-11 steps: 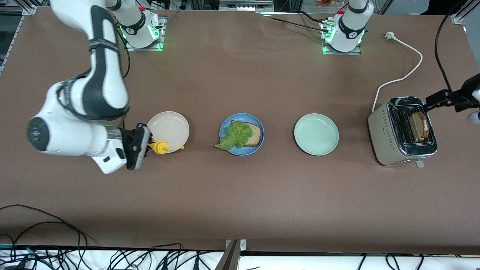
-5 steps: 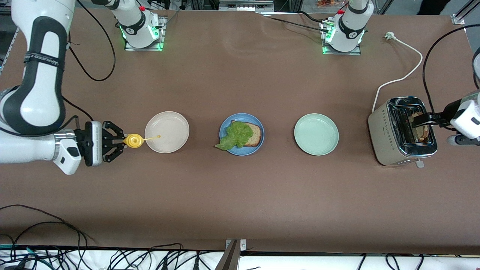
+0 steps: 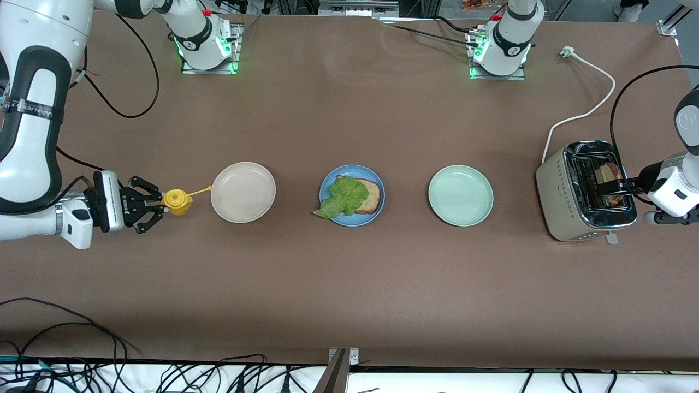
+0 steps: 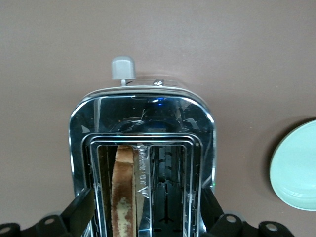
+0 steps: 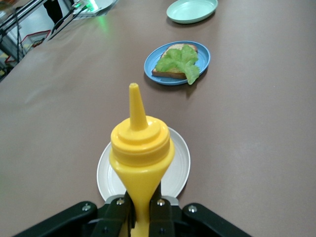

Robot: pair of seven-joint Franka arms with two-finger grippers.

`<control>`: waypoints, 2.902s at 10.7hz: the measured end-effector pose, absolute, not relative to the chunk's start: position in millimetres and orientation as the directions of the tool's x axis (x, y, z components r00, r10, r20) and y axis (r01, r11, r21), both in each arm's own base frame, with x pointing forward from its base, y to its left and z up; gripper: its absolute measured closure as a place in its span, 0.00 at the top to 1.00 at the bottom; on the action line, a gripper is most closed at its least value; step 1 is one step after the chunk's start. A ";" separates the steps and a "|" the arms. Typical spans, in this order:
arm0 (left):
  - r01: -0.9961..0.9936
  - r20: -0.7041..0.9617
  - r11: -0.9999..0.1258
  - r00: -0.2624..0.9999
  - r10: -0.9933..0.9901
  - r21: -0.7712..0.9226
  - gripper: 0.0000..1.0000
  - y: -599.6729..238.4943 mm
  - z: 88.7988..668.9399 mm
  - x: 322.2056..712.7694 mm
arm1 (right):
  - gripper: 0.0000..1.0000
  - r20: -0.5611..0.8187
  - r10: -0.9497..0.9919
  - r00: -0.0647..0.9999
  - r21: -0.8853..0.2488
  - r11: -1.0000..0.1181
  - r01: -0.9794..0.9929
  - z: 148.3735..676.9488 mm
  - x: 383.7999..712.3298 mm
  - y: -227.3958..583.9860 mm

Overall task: Make sandwich in blue plate with both arms
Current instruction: 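Set the mustard down while the left gripper grasps the toaster bread, then lift the bread slice out of the toaster with the left gripper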

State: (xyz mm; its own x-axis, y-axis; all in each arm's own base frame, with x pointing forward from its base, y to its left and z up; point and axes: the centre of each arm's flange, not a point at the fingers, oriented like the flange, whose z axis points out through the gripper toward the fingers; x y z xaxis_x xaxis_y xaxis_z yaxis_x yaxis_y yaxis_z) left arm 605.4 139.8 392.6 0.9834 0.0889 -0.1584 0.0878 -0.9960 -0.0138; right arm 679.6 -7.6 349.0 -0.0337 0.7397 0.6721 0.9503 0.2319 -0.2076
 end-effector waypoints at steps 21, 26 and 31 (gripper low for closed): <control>-0.225 0.072 -0.974 0.971 -0.227 -0.035 0.09 22.7 526.2 616.3 | 0.57 0.893 0.443 -0.078 -0.114 0.391 0.913 167.8 627.3 -101.6; -0.327 0.036 -0.945 0.945 -0.326 0.021 0.09 -114.6 509.6 605.6 | 0.89 0.860 0.507 0.061 -0.255 0.324 0.911 207.0 639.2 -102.2; -0.330 -0.076 -0.936 0.937 -0.340 0.120 0.09 -273.8 455.1 562.7 | 0.89 0.740 0.625 0.248 -0.458 0.198 0.867 275.3 646.0 -116.5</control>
